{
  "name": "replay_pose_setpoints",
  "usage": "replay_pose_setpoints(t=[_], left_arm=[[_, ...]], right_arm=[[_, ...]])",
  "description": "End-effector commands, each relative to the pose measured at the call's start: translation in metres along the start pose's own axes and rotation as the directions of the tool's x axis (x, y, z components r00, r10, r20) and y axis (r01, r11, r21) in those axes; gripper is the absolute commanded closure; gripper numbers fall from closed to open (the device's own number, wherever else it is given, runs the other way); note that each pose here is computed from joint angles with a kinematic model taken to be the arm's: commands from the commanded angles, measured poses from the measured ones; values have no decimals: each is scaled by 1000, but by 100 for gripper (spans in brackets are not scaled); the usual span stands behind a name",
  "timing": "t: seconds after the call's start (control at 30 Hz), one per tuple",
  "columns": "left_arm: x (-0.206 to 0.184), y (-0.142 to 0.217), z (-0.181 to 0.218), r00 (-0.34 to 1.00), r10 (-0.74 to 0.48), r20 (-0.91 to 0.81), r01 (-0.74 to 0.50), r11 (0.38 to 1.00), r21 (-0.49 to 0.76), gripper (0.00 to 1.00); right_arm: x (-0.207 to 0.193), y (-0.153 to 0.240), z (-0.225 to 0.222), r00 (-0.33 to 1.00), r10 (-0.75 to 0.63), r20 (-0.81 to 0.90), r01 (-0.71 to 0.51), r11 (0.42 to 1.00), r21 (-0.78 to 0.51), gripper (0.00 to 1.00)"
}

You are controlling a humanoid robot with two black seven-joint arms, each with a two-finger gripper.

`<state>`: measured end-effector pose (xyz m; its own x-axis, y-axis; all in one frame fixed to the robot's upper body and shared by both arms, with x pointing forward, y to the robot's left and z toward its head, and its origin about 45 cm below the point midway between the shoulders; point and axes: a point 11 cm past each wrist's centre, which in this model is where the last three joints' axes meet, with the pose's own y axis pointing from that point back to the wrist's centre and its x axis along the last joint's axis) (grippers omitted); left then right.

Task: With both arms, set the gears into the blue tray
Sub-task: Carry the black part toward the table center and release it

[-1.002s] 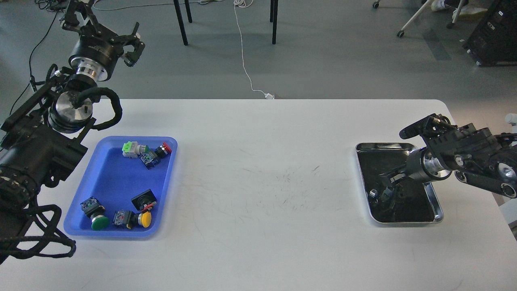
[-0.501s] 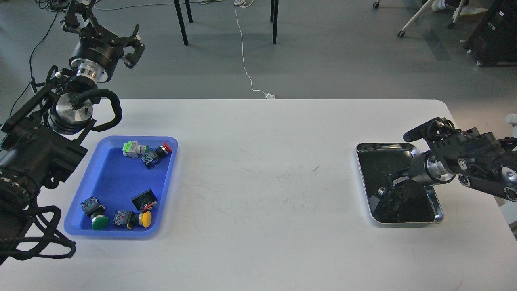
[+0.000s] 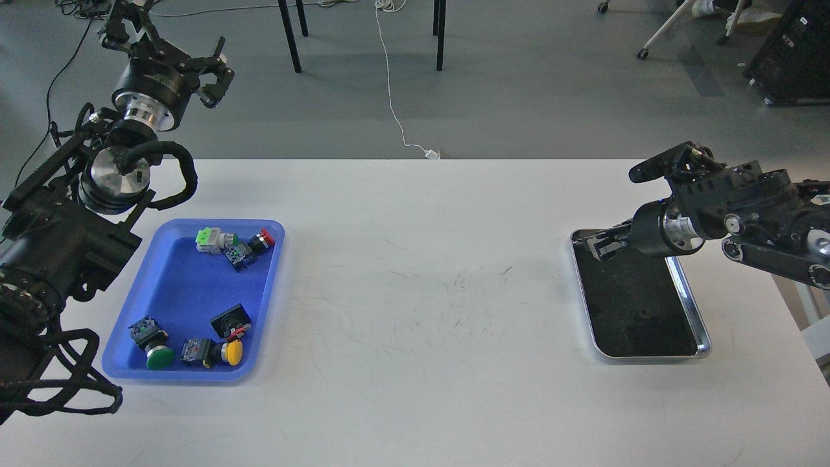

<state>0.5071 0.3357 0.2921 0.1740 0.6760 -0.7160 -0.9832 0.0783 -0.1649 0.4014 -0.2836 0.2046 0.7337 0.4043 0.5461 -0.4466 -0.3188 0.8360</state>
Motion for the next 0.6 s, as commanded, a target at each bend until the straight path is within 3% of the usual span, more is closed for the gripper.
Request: replay_pose_setpoints(t=[0.0,0.2,0.33,0.57], left_arm=[[0,0,-1,1000,0,3,0,1000,4,2],[-2,-1,-1,1000,-1,10,0,1000,15,2],[-3,-2,-2,1000,-3,12,3,1000,18,2],[-3,-2,-5,1000,-2,9,1,1000,20,2]], right_arm=[[27,-12,-45,996,63,-60,-57,993,104,87],[44,-44,-129,990,122,-77,-95,952,291,87],[26,-64,-171,995,101,9,-96,910,403,87],[-2,-84,-189,998,49,31,-58,896,440,87]])
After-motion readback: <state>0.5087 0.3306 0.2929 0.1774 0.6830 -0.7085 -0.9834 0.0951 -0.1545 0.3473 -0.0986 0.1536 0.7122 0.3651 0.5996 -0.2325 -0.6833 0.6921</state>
